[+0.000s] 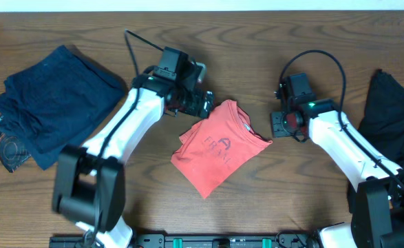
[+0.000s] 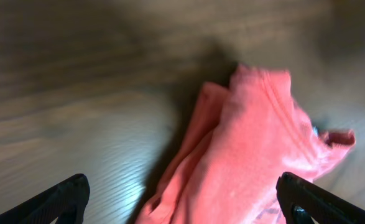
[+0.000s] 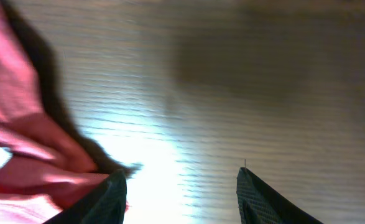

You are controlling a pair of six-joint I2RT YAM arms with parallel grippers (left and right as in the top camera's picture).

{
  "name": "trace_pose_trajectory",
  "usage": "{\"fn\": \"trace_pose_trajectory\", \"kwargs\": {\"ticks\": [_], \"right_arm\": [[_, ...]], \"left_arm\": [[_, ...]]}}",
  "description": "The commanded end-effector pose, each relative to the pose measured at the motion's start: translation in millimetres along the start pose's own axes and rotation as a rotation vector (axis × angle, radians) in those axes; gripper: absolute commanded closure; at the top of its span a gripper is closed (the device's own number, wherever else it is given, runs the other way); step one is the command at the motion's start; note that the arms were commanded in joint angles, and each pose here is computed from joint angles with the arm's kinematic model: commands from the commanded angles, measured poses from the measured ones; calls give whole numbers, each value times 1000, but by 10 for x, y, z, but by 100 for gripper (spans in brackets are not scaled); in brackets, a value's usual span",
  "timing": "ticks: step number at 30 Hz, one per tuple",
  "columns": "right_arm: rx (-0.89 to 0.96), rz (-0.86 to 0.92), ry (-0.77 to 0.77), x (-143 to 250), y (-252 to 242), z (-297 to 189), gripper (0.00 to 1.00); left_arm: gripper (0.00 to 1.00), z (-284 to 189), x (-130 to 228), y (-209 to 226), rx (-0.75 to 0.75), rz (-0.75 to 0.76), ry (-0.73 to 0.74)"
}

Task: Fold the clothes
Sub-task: 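Grasp the folded red t-shirt with the left gripper and carry it left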

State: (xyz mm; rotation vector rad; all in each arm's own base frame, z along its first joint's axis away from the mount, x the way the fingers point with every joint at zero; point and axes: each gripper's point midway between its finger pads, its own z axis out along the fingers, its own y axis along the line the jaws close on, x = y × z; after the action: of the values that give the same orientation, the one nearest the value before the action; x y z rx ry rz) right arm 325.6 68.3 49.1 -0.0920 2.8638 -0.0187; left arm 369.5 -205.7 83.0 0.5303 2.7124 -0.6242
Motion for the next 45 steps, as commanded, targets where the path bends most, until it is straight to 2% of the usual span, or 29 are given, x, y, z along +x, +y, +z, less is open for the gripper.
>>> {"fn": "trace_pose_trajectory", "kwargs": {"ticks": [1, 8, 10, 12, 14, 15, 16, 17, 22, 25, 27, 31, 35, 41, 45], "right_arm": [[16, 51, -24, -66, -116, -89, 44], [24, 62, -1, -15, -168, -87, 44], [25, 62, 4, -2, -169, -87, 44], [26, 62, 11, 15, -174, -87, 45], [27, 62, 15, 24, -177, -87, 45], [27, 62, 15, 24, -177, -87, 45], [27, 62, 15, 24, -177, -87, 44], [27, 62, 15, 24, -177, -87, 44], [28, 62, 18, 33, -179, -89, 45], [28, 62, 21, 43, -182, -95, 45], [29, 63, 20, 43, -188, -103, 44], [48, 67, 9, 39, -235, -158, 45], [85, 67, -5, 47, -310, -250, 44], [89, 72, -38, 14, -329, -352, 44], [89, 72, -39, 21, -332, -372, 44]], "left_arm": [[3, 248, 126, -131, 140, 57, 64], [3, 774, 398, -145, 225, 23, 174], [9, 890, 494, -150, 228, 19, 208], [22, 961, 565, -183, 231, 23, 233], [53, 984, 588, -229, 235, 33, 241], [73, 989, 595, -252, 237, 38, 243], [85, 992, 601, -274, 238, 42, 245], [93, 996, 612, -292, 238, 38, 250], [94, 940, 604, -279, 230, 29, 252], [94, 729, 337, -133, 183, 17, 168], [94, 481, 64, 94, 86, -22, 78], [94, -324, -473, 705, -156, -141, -156], [94, -1284, -766, 1234, -306, -270, -408], [94, -2589, -780, 1957, -457, -431, -738], [94, -3079, -563, 2419, -547, -528, -839]]}}
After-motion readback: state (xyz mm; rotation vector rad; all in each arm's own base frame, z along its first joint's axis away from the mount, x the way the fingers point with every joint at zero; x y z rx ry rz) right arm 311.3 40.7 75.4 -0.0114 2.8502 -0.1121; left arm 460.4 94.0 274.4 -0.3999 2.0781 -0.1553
